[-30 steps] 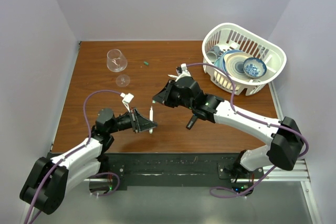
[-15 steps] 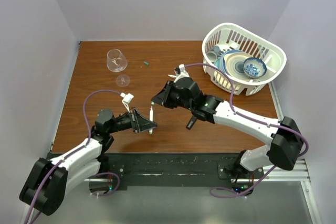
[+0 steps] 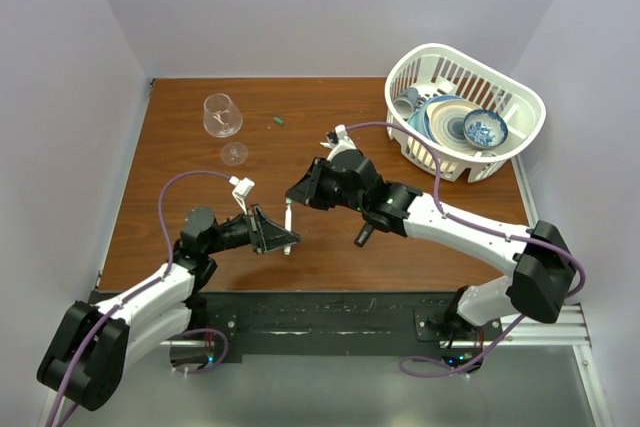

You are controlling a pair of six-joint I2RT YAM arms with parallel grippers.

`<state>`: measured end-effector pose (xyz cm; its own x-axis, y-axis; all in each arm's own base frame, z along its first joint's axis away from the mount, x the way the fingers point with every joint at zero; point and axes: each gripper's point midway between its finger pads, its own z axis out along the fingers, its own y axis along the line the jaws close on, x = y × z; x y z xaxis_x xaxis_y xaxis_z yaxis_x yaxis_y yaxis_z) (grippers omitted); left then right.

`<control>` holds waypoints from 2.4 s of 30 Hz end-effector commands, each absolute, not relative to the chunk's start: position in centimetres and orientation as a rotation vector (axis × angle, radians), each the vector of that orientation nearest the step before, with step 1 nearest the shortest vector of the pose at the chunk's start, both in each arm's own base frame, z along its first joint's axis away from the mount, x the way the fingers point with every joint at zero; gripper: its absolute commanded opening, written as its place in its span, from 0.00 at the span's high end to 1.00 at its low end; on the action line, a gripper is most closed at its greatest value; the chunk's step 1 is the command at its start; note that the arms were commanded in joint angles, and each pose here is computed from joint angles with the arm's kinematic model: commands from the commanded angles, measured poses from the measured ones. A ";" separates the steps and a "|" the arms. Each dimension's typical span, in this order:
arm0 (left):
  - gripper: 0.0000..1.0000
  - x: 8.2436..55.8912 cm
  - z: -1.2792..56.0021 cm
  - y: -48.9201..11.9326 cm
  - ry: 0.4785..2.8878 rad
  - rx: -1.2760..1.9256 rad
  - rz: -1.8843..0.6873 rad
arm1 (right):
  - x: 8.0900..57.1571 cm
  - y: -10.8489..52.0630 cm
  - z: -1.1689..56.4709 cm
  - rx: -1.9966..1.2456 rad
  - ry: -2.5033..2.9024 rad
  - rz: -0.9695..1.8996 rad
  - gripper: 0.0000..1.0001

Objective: Insert the pens into the pen caps

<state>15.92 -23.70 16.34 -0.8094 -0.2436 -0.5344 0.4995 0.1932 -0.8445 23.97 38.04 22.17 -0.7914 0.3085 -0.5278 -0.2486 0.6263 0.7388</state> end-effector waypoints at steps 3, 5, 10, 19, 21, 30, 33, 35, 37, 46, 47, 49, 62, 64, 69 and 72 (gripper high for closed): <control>1.00 15.6 18.3 -24.0 1.809 0.309 -1.696 | 22.1 38.1 22.8 -0.061 2.152 1.225 1.00; 1.00 15.6 18.7 -24.0 1.791 0.319 -1.698 | 21.6 37.7 22.1 -0.075 2.150 1.236 1.00; 1.00 15.5 19.8 -24.0 1.749 0.340 -1.711 | 19.9 37.8 23.3 -0.160 2.088 1.342 1.00; 1.00 15.7 21.8 -24.2 1.681 0.394 -1.713 | 17.9 38.2 24.4 -0.274 2.044 1.413 1.00; 1.00 15.8 22.1 -24.3 1.671 0.409 -1.700 | 17.4 38.4 24.3 -0.292 2.050 1.428 1.00; 1.00 17.5 23.1 -24.4 1.706 0.456 -1.573 | 16.7 36.5 24.3 -0.242 2.086 1.362 0.94; 1.00 17.8 23.6 -24.4 1.707 0.493 -1.528 | 16.6 36.4 26.4 -0.243 2.045 1.385 0.87; 1.00 17.8 23.9 -24.4 1.696 0.514 -1.516 | 16.5 36.5 27.6 -0.245 2.018 1.406 0.75; 1.00 17.6 24.5 -24.4 1.679 0.536 -1.521 | 16.6 36.3 28.7 -0.238 1.993 1.411 0.69; 1.00 16.6 25.2 -24.0 1.671 0.595 -1.492 | 16.6 35.2 32.6 -0.250 1.890 1.407 0.38; 1.00 16.3 25.2 -24.0 1.679 0.601 -1.493 | 16.9 34.9 32.4 -0.246 1.903 1.377 0.33; 1.00 15.6 25.8 -23.8 1.652 0.630 -1.494 | 17.2 34.7 33.4 -0.248 1.882 1.350 0.27; 1.00 13.2 26.6 -23.3 1.607 0.690 -1.535 | 19.0 36.8 36.9 -0.254 1.815 1.347 0.31; 1.00 13.1 26.5 -23.3 1.607 0.693 -1.543 | 19.1 37.3 37.0 -0.259 1.817 1.358 0.34; 1.00 13.0 26.5 -23.3 1.604 0.696 -1.545 | 19.2 37.9 36.7 -0.270 1.829 1.363 0.42; 1.00 13.0 26.4 -23.3 1.605 0.695 -1.553 | 19.2 38.2 36.3 -0.278 1.837 1.372 0.49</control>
